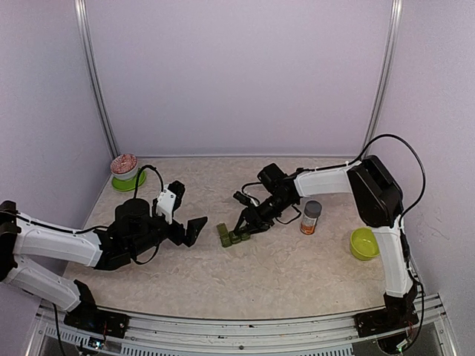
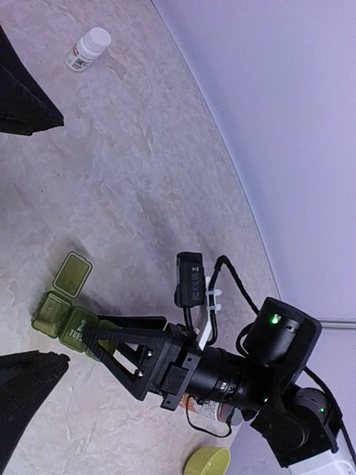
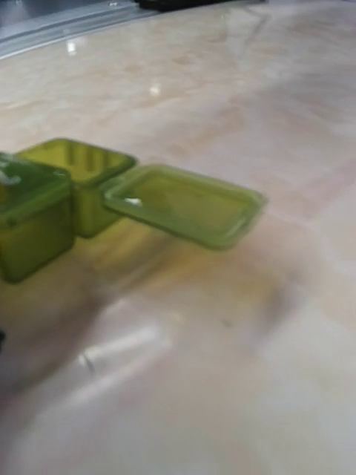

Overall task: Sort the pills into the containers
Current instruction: Place the pill container at the center of the board, then rotate the pill container at the center of the board.

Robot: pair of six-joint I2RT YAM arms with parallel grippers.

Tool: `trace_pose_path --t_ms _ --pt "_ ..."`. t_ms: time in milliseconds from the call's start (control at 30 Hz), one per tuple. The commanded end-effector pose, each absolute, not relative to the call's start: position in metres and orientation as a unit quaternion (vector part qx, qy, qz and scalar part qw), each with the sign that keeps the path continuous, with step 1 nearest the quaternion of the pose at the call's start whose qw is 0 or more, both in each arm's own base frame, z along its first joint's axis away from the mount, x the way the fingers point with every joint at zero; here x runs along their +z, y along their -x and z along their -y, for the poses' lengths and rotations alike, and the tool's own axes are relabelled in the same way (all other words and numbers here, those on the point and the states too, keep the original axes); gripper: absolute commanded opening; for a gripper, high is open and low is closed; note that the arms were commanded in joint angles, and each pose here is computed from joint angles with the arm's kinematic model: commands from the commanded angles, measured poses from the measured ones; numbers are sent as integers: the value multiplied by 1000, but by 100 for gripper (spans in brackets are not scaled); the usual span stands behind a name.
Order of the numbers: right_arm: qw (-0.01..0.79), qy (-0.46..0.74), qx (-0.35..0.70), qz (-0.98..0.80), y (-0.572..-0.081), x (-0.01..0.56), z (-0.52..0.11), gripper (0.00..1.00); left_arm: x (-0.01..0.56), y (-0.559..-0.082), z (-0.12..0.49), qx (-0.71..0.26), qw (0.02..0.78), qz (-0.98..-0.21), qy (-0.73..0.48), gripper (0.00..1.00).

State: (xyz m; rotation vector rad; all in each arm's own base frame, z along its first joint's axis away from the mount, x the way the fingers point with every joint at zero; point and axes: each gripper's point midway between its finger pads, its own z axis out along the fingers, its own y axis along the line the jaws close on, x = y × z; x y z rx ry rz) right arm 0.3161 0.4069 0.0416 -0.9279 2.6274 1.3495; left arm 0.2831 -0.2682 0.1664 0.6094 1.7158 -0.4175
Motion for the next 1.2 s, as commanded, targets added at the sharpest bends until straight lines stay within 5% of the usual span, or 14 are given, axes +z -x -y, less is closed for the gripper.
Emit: trace_pose_path --t_ms 0,567,867,1167 --pt "58 313 413 -853 -333 56 -402 56 165 -280 272 -192 594 -735 -264 99" --pt "137 333 363 -859 -344 95 -384 70 161 -280 271 -189 591 -739 -263 99" --pt "98 312 469 -820 -306 111 -392 43 163 -280 272 -191 593 -737 -262 99" --pt "79 319 407 -852 -283 69 -374 40 165 -280 270 -187 594 -738 -260 99"
